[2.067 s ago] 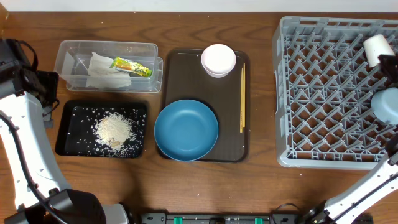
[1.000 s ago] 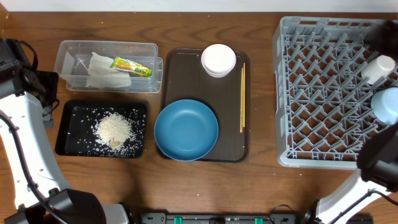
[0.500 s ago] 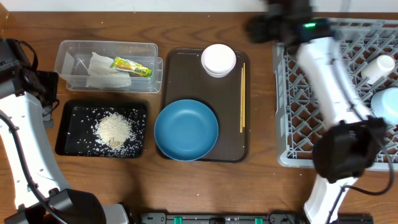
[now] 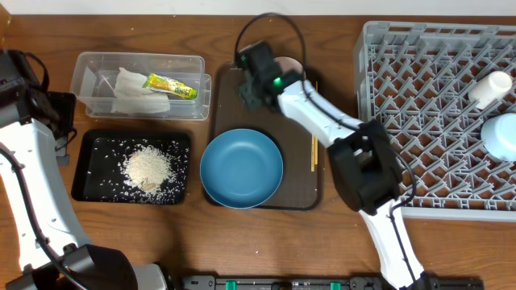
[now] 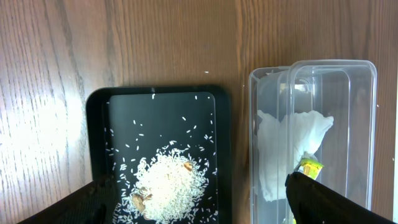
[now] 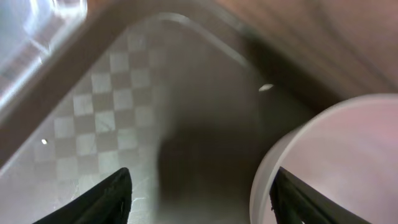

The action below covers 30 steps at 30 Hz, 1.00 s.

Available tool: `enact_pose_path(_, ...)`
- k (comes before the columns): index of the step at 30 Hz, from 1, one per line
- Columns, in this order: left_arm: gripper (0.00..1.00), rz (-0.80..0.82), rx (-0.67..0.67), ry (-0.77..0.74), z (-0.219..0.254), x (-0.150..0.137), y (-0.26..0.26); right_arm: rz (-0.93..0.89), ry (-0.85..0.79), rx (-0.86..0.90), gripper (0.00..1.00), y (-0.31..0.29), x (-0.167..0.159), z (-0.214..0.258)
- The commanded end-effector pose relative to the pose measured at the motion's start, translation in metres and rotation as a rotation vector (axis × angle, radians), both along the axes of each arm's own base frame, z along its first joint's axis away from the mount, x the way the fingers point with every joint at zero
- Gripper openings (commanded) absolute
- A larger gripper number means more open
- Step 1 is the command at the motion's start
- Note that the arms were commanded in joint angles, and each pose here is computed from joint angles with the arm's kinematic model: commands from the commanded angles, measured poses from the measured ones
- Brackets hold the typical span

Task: Sort waste into correct bins and load items into the dishwasher rack
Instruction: 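Move the right gripper back to the pink dish on the brown tray, then grasp the pink dish with the right gripper and lift it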

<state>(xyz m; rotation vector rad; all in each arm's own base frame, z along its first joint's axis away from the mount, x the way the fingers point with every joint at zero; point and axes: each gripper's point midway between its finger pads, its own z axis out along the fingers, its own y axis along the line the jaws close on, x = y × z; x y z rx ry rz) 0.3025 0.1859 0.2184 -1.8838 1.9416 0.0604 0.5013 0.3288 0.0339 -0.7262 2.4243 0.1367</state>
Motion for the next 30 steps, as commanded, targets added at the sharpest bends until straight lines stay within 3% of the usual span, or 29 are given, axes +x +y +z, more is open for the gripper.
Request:
enact_pose_path(1, 0.89, 0.005, 0.002, 0.008, -0.001, -0.002, 0.002, -0.02, -0.074, -0.121, 0.65, -0.007, 0.003, 0.004)
enact_pose_path(5, 0.89, 0.005, 0.002, 0.008, -0.001, -0.002, 0.002, -0.015, -0.085, -0.158, 0.59, -0.008, 0.001, 0.003)
enact_pose_path(10, 0.89, 0.005, 0.002, 0.008, -0.001, -0.002, 0.002, -0.015, -0.055, -0.18, 0.25, -0.014, -0.004, -0.002)
enact_pose_path(14, 0.89, 0.005, 0.002, 0.008, -0.001, -0.002, 0.002, -0.018, -0.07, -0.164, 0.17, -0.012, -0.005, 0.014)
enact_pose_path(17, 0.89, 0.005, 0.002, 0.008, -0.001, -0.002, 0.002, -0.022, -0.104, -0.138, 0.01, -0.011, -0.003, 0.045)
enact_pose_path(23, 0.89, 0.005, 0.002, 0.008, -0.001, -0.002, 0.002, -0.105, -0.2, -0.029, 0.01, -0.036, -0.005, 0.146)
enact_pose_path(30, 0.89, 0.005, 0.002, 0.008, -0.001, -0.002, 0.002, -0.378, -0.263, 0.089, 0.01, -0.157, -0.022, 0.264)
